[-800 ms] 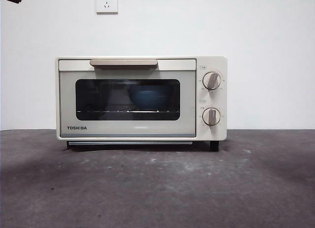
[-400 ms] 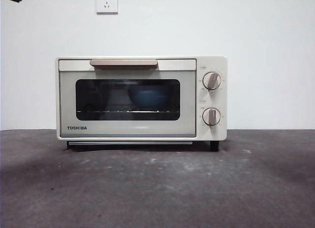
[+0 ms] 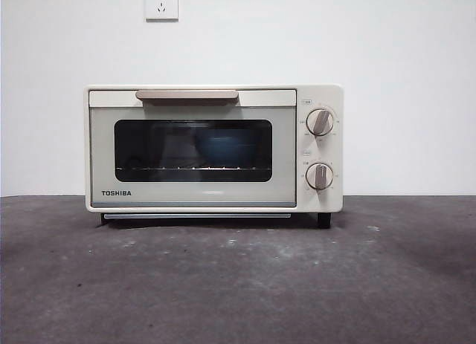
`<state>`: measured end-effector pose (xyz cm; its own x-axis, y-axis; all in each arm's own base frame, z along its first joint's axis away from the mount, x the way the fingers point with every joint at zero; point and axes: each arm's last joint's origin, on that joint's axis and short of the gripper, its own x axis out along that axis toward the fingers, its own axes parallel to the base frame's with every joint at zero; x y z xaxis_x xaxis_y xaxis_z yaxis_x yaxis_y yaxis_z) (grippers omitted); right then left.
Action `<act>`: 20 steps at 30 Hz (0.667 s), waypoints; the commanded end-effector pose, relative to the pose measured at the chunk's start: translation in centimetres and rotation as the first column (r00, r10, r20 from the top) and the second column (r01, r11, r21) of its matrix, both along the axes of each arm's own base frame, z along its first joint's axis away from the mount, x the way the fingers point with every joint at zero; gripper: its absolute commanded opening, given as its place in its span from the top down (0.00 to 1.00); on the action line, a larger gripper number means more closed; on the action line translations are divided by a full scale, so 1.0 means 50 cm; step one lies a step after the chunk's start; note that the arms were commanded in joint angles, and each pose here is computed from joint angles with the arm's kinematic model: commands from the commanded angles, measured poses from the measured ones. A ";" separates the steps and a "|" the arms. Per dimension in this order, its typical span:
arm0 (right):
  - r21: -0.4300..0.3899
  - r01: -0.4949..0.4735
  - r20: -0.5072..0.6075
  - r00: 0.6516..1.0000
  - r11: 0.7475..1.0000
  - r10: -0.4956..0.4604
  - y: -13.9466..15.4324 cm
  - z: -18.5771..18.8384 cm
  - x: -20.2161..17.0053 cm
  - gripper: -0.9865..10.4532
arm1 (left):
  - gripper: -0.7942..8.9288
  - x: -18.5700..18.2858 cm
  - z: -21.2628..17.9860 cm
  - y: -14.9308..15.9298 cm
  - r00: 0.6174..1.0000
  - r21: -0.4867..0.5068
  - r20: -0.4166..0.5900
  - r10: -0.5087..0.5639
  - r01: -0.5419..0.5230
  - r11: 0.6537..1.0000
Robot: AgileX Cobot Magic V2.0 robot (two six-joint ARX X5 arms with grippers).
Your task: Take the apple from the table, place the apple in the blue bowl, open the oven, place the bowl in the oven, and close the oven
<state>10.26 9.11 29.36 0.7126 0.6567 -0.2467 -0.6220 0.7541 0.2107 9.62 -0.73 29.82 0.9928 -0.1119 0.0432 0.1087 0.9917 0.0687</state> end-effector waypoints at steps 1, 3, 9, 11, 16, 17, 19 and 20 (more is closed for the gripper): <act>0.002 -0.007 0.011 1.000 1.000 0.007 0.003 0.003 -0.001 0.91 | 0.91 -0.007 -0.036 0.010 0.997 0.032 0.049 0.053 -0.055 0.998; 0.002 -0.007 0.011 1.000 1.000 0.007 0.003 0.003 -0.001 0.91 | 0.91 -0.009 -0.069 0.014 0.996 0.022 0.056 0.076 -0.077 0.997; 0.002 -0.007 0.011 1.000 1.000 0.007 0.003 0.003 -0.001 0.91 | 0.91 -0.003 -0.173 0.020 0.995 -0.010 -0.008 0.103 -0.103 0.995; 0.002 -0.007 0.011 1.000 1.000 0.007 0.003 0.003 -0.001 0.91 | 0.91 -0.001 -0.200 0.021 0.994 -0.022 -0.033 0.107 -0.108 0.994; 0.002 -0.007 0.011 1.000 1.000 0.007 0.003 0.003 -0.001 0.91 | 0.91 0.003 -0.243 0.021 0.992 -0.030 -0.070 0.109 -0.111 0.993; 0.002 -0.007 0.012 1.000 1.000 0.007 0.003 0.003 -0.001 0.91 | 0.91 0.003 -0.249 0.021 0.991 -0.031 -0.077 0.109 -0.111 0.993; 0.002 -0.007 0.011 1.000 1.000 0.007 0.003 0.003 -0.001 0.91 | 0.91 0.002 -0.260 0.021 0.990 -0.033 -0.093 0.108 -0.112 0.993; 0.002 -0.007 0.011 1.000 1.000 0.007 0.003 0.003 -0.001 0.91 | 0.91 0.001 -0.264 0.021 0.989 -0.033 -0.102 0.108 -0.112 0.993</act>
